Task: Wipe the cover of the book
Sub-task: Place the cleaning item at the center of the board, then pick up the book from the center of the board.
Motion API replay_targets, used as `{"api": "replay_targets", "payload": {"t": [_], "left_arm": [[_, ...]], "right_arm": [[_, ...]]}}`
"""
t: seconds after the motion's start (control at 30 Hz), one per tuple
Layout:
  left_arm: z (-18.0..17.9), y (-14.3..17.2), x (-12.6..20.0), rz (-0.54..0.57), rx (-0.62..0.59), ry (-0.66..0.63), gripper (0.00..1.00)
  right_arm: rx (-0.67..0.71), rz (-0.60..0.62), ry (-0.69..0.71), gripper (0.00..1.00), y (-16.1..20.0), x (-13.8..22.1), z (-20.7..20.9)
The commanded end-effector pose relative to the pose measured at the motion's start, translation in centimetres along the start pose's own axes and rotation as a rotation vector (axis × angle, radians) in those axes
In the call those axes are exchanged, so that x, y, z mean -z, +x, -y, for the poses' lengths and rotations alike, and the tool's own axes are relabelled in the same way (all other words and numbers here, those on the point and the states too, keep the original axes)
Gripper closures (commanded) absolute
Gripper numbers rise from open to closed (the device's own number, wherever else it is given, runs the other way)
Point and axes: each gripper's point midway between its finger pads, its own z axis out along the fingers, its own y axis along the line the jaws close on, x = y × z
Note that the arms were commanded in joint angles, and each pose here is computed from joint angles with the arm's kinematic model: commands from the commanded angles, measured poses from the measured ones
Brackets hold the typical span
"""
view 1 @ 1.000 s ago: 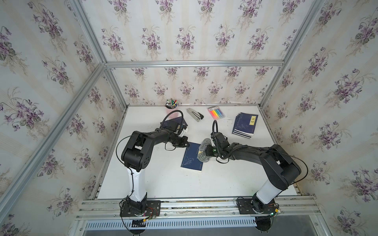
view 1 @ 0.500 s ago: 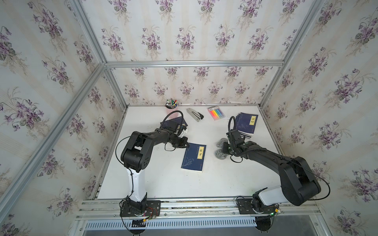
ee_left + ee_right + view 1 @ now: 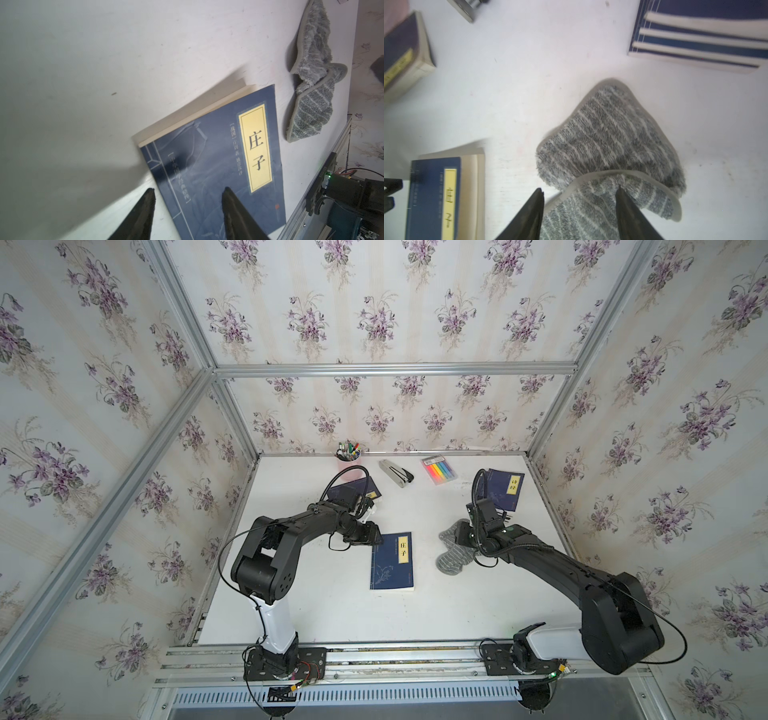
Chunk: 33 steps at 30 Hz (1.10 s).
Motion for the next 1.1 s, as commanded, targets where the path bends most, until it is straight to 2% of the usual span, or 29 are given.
{"api": "replay_targets", "payload": {"t": [0.0, 0.07, 0.1, 0.2, 0.4, 0.53, 0.67, 0.97, 1.07], "left_arm": [[-0.6, 0.7, 1.1, 0.004, 0.022, -0.06, 0.39], [-0.6, 1.0, 1.6, 0.017, 0.031, -0.07, 0.37], [-0.6, 1.3, 1.7, 0.018, 0.04, -0.072, 0.36], [-0.4, 2.5, 1.3, 0.002, 0.059, -0.067, 0.36], [-0.5, 4.4, 0.2, -0.007, 0.08, -0.096, 0.32], [-0.3, 4.9, 0.0, 0.01, 0.098, -0.081, 0.32], [0.1, 5.1, -0.4, 0.009, 0.112, -0.055, 0.31], [1.7, 5.3, -1.5, -0.001, 0.148, 0.053, 0.32], [2.2, 5.4, -1.8, -0.007, 0.162, 0.084, 0.34]], "right_arm": [[0.037, 0.034, -0.078, 0.38, -0.5, 1.2, -2.8], [0.055, 0.007, -0.159, 0.38, 0.0, 1.2, -5.1], [0.095, -0.025, -0.22, 0.38, 1.4, 1.3, -7.5], [0.125, -0.101, -0.315, 0.37, 3.8, 0.0, -10.7], [0.162, -0.231, -0.403, 0.37, 8.3, -2.7, -14.4], [0.151, -0.287, -0.393, 0.38, 10.1, -3.9, -14.3], [0.135, -0.34, -0.399, 0.43, 12.0, -4.4, -13.8], [0.11, -0.406, -0.391, 0.61, 14.8, -4.9, -12.5], [0.099, -0.431, -0.402, 0.71, 15.6, -5.1, -12.3]]}}
